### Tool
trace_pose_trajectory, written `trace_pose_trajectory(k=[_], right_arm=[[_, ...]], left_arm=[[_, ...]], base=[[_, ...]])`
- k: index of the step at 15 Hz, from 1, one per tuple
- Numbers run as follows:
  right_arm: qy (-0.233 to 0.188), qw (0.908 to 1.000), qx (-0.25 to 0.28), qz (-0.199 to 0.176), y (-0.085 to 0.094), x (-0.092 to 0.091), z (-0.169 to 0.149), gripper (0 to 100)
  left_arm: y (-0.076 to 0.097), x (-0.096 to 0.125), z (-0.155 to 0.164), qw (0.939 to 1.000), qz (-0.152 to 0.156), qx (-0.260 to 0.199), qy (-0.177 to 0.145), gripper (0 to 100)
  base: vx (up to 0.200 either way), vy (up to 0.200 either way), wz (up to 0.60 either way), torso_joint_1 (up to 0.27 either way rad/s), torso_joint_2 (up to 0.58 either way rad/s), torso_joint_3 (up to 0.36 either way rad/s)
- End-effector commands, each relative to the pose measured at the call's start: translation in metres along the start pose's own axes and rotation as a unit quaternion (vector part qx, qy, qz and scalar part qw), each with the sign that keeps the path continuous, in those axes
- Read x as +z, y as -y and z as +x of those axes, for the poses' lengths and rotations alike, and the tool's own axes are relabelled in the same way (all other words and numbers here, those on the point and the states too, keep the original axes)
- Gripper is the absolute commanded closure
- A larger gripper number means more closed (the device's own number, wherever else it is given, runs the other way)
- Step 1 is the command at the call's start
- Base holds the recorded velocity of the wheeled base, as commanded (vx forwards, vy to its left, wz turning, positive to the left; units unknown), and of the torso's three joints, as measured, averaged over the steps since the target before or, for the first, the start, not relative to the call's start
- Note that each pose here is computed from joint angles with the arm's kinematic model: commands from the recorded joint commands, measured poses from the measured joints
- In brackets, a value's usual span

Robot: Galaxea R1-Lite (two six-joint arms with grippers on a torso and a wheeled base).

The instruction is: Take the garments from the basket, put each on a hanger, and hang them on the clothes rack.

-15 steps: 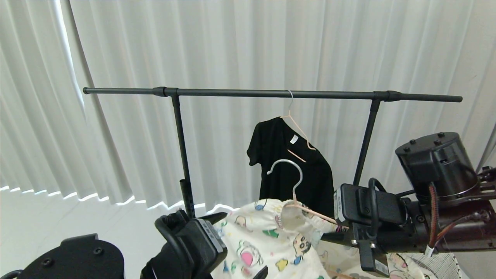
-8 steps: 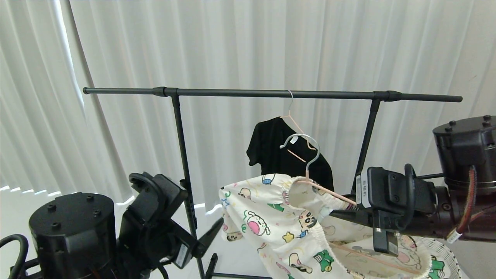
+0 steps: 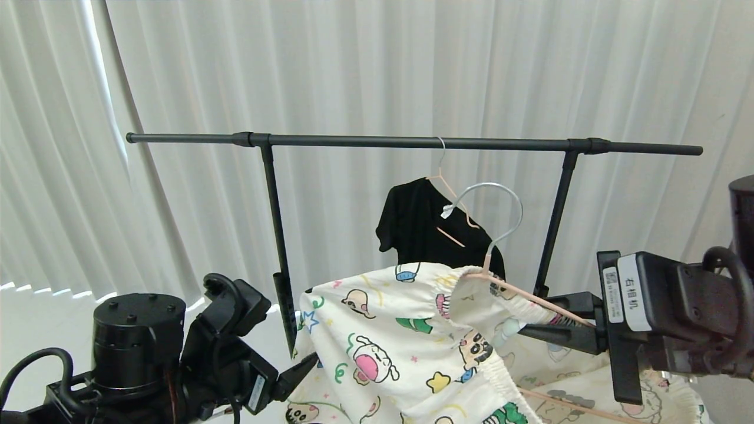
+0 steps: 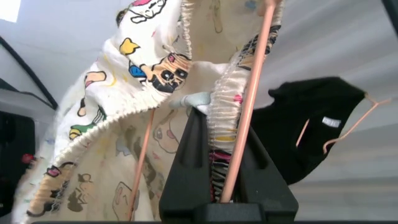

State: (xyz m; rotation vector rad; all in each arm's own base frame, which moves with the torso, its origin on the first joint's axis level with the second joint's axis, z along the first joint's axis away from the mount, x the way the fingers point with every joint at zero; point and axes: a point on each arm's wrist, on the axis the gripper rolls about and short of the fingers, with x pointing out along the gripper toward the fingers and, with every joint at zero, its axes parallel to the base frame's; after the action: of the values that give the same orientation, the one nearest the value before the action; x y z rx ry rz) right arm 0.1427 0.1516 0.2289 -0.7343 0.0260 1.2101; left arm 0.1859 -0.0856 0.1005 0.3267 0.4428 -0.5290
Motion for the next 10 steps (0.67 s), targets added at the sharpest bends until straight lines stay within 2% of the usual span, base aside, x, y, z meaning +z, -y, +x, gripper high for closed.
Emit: trace_pose_trajectory(k=[1,3,4,6,10], right_arm=[[0.022,0.9997,0.007,-0.013,-0.006,0.01,-0.006,100],[0.032,0.9992,0.015,-0.02,-0.011,0.014,-0.007,100],[0.032,0.9992,0.015,-0.02,-0.012,0.015,-0.008,100],[0.032,0.9992,0.013,-0.02,-0.012,0.015,-0.008,100],[0.026,0.9995,0.001,-0.017,-0.01,0.015,-0.009,100]], left_arm=[[-0.003,-0.005,0.006,0.9998,-0.006,0.002,-0.017,0],[-0.004,-0.005,0.006,0.9998,-0.01,0.004,-0.018,0],[-0.004,-0.006,0.006,0.9997,-0.019,0.004,-0.017,100],[-0.005,-0.005,0.006,0.9996,-0.026,0.006,-0.012,100],[-0.023,-0.025,0.007,0.9956,-0.057,0.049,-0.057,100]], base=[[0.0,0.0,0.0,0.0,0.0,0.0],[0.0,0.0,0.0,0.0,0.0,0.0],[0.0,0.0,0.0,0.0,0.0,0.0],[0.0,0.0,0.0,0.0,0.0,0.0],[0.0,0.0,0.0,0.0,0.0,0.0]])
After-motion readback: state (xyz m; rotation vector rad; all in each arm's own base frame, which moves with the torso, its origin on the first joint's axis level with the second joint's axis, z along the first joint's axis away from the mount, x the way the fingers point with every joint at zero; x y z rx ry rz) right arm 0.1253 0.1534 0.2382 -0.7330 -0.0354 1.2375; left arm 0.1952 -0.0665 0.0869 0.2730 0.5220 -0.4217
